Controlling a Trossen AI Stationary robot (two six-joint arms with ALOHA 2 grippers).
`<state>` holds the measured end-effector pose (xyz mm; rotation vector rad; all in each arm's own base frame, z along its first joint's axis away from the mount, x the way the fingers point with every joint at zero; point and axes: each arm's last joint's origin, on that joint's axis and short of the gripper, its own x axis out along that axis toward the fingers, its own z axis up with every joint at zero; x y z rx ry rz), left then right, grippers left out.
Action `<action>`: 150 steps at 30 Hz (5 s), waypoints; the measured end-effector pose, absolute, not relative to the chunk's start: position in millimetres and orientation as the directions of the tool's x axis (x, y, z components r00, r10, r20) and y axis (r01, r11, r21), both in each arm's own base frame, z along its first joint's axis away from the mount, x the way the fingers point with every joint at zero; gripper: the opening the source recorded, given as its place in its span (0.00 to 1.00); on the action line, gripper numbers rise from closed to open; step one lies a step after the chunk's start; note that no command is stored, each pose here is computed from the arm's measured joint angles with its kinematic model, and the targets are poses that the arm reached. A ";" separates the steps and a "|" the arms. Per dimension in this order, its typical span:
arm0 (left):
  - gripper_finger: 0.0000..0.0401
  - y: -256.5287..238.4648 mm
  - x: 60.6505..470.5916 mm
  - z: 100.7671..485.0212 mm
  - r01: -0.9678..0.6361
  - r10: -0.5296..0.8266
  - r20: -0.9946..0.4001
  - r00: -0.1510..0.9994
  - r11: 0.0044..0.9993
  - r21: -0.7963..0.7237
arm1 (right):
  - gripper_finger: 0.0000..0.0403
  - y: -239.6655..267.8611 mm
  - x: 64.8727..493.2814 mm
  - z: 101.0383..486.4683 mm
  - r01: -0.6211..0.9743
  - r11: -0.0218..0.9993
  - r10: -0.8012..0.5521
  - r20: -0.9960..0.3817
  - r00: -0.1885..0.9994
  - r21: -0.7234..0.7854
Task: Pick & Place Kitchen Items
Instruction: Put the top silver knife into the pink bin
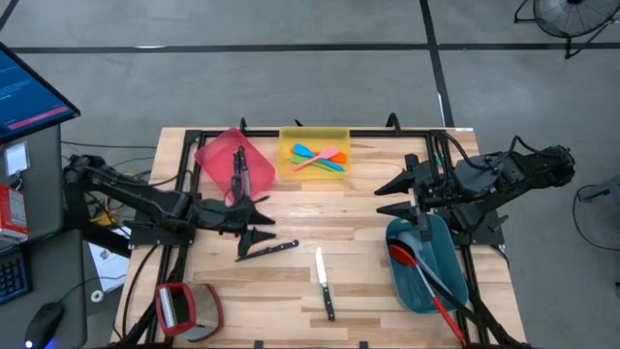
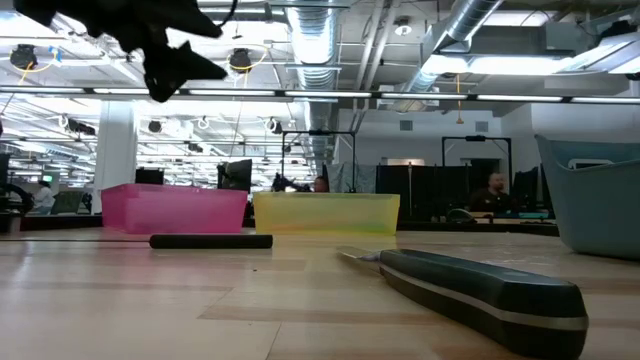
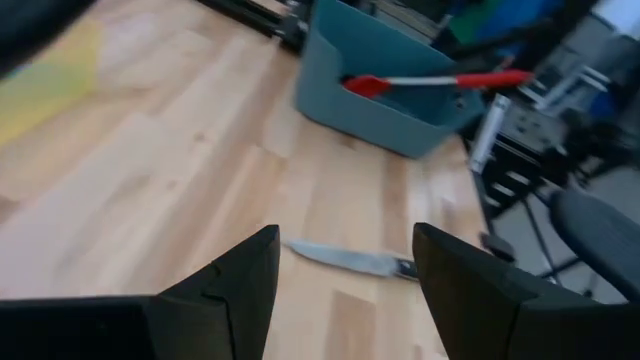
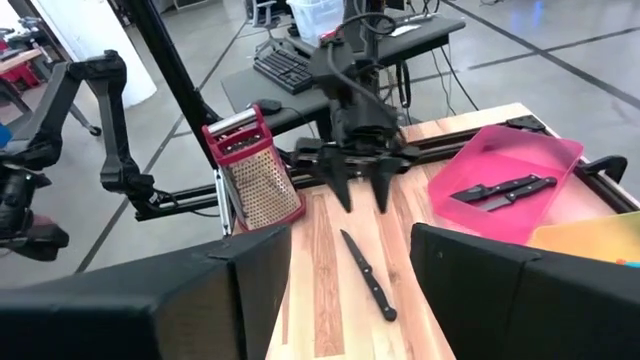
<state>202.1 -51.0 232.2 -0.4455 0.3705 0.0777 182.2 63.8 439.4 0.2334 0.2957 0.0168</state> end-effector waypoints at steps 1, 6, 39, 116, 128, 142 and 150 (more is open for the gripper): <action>0.53 -54.5 201.3 232.3 -0.138 -0.022 -0.365 0.931 0.903 -0.407 | 0.50 63.8 182.2 439.4 0.019 0.972 0.051 -0.287 0.957 0.235; 0.53 -71.2 199.3 230.9 -0.070 -0.092 -0.361 0.928 0.909 -0.410 | 0.50 64.4 182.0 439.4 0.017 0.971 0.054 -0.287 0.956 0.239; 0.53 -105.4 243.3 142.3 -0.146 0.026 -0.626 0.779 0.979 -0.141 | 0.50 64.1 181.9 438.9 0.020 0.971 0.052 -0.292 0.955 0.239; 0.36 -98.2 250.0 86.9 -0.241 0.210 -0.718 0.663 0.969 0.061 | 0.50 63.7 181.7 437.9 0.022 0.973 0.050 -0.302 0.952 0.229; 0.08 -95.9 250.1 88.3 -0.262 0.192 -0.729 0.657 0.965 0.018 | 0.50 63.7 181.7 437.4 0.024 0.973 0.049 -0.306 0.951 0.229; 0.08 -91.9 246.9 134.9 -0.270 0.130 -0.633 0.763 0.954 -0.130 | 0.50 63.7 181.8 437.6 0.022 0.975 0.049 -0.305 0.951 0.223; 0.08 -87.6 241.0 171.0 -0.293 0.156 -0.509 0.846 0.935 -0.200 | 0.50 63.6 181.9 437.7 0.022 0.974 0.048 -0.303 0.952 0.224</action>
